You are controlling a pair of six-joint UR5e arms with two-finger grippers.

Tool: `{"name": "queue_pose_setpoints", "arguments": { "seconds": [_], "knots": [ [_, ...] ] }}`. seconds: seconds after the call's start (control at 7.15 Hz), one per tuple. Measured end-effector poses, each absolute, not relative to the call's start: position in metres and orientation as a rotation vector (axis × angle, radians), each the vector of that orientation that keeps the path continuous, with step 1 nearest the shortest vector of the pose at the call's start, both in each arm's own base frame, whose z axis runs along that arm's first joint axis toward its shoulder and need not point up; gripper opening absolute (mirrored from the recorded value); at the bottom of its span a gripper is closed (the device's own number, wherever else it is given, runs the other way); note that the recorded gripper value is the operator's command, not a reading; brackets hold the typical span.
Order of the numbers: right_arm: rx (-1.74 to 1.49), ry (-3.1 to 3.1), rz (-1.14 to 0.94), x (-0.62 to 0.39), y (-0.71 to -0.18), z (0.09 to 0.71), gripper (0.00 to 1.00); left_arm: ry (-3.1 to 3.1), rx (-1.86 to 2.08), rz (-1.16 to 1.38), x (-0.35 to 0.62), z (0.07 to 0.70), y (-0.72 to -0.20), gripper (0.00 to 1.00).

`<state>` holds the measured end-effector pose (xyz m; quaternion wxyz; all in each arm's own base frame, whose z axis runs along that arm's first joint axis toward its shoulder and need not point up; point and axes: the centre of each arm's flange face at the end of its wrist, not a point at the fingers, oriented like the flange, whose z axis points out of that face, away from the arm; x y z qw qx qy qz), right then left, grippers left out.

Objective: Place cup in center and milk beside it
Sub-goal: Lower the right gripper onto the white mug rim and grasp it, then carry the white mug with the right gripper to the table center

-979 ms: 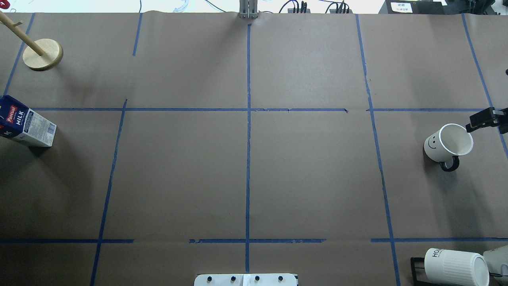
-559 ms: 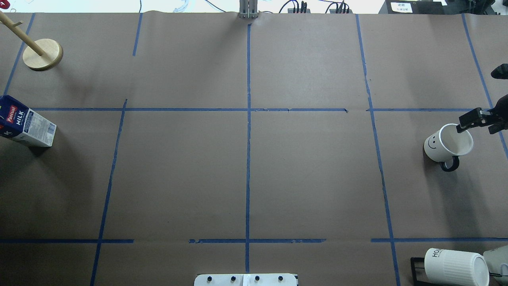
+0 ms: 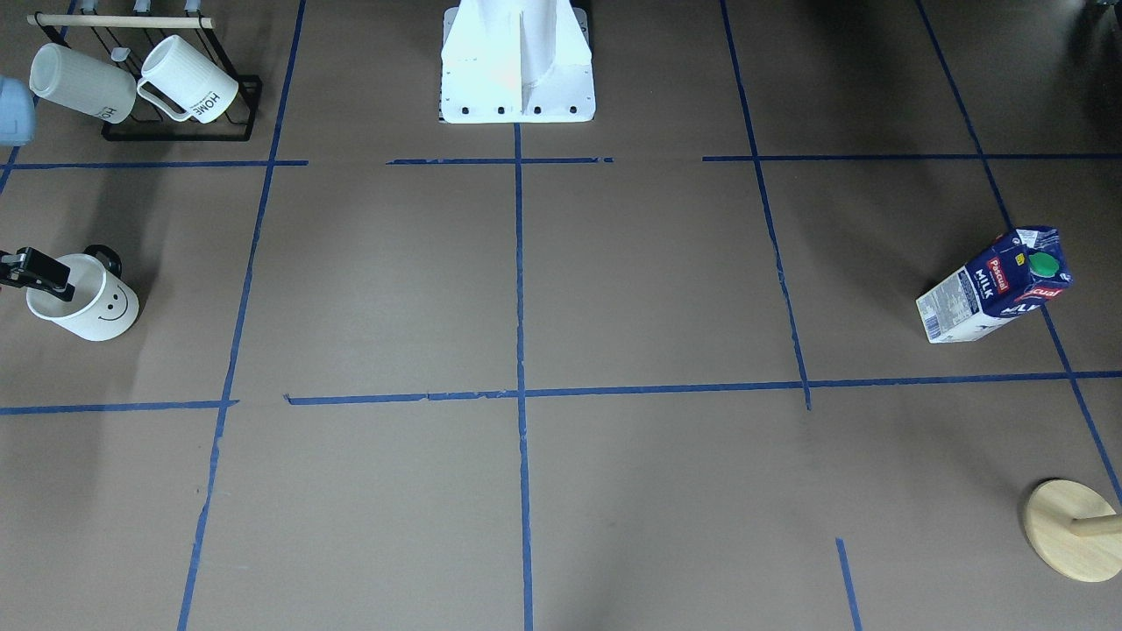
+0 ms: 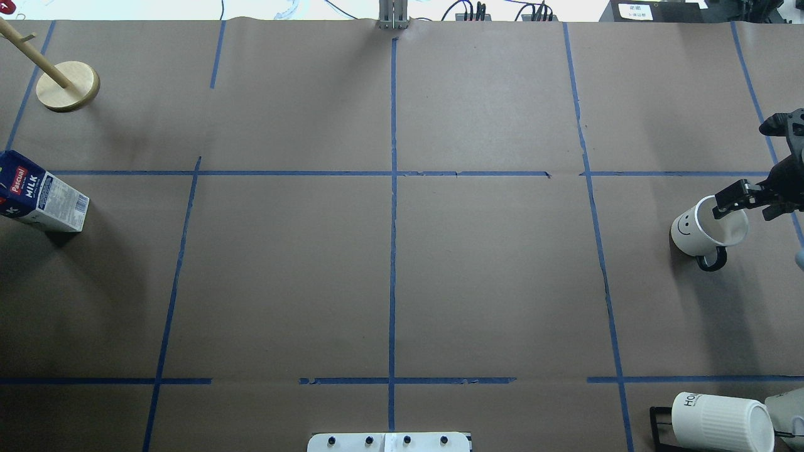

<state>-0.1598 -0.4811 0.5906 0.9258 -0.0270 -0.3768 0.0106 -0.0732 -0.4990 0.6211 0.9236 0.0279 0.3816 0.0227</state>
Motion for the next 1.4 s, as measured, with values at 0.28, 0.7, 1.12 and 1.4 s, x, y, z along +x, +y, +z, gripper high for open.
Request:
{"name": "queue_pose_setpoints", "arguments": {
  "seconds": [0.28,0.7,1.12,1.4],
  "knots": [
    [-0.065,-0.768,0.021,-0.162,-0.481,0.596,0.41,0.783,0.056,0.047,-0.073,0.621,-0.499,1.00],
    [-0.044,-0.783,-0.019,-0.174,-0.478,0.592,0.00,0.784,0.058,0.046,-0.073,0.621,-0.499,1.00],
    [0.005,-0.819,-0.036,-0.172,-0.478,0.567,0.00,0.790,0.057,0.021,-0.073,0.612,-0.499,1.00],
    [0.046,-0.860,-0.011,-0.164,-0.481,0.528,0.00,0.793,0.050,0.011,-0.073,0.607,-0.498,1.00]
  ]
}}
